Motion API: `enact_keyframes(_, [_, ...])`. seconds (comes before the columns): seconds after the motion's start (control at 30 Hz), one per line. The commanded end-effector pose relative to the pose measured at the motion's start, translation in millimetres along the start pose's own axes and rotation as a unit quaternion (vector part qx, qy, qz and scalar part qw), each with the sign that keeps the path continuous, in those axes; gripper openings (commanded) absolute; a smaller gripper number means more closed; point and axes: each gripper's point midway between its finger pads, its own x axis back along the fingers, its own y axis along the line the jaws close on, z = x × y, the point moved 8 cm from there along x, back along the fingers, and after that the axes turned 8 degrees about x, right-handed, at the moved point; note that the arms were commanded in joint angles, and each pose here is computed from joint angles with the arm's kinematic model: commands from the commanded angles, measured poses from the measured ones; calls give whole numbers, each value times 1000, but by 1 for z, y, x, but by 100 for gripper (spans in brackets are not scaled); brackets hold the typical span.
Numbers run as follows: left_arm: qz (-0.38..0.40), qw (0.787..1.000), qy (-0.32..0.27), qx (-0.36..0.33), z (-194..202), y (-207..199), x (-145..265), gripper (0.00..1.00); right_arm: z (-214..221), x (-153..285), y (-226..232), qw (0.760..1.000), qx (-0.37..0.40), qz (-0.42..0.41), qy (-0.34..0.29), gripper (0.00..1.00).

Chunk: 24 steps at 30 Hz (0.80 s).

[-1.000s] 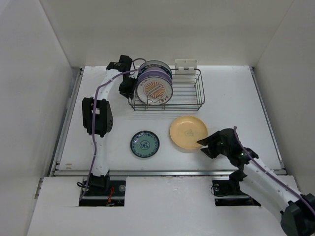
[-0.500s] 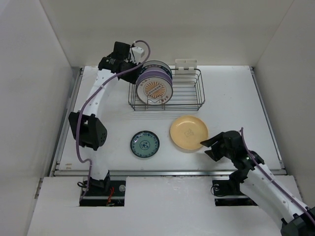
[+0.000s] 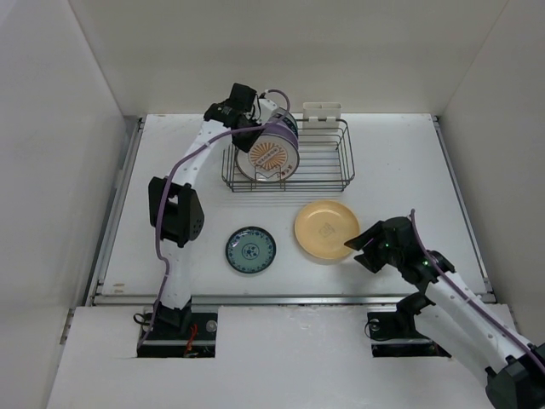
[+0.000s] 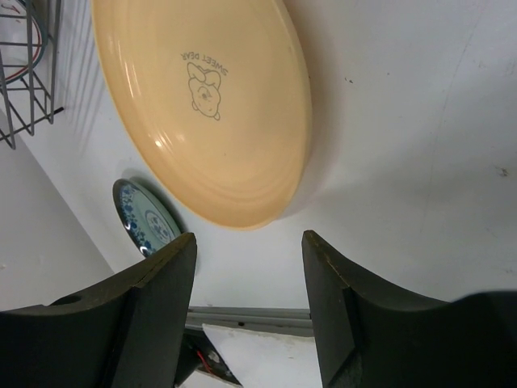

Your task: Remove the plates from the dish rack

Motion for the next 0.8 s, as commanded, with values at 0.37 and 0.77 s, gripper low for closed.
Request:
enact_keyframes(0.37, [-5, 1000, -28, -4, -8, 0, 30, 0, -9, 14, 20, 998, 26, -44, -27, 61])
enact_keyframes(0.77, [-6, 993, -115, 15, -19, -2, 116, 0, -23, 36, 39, 994, 73, -57, -56, 61])
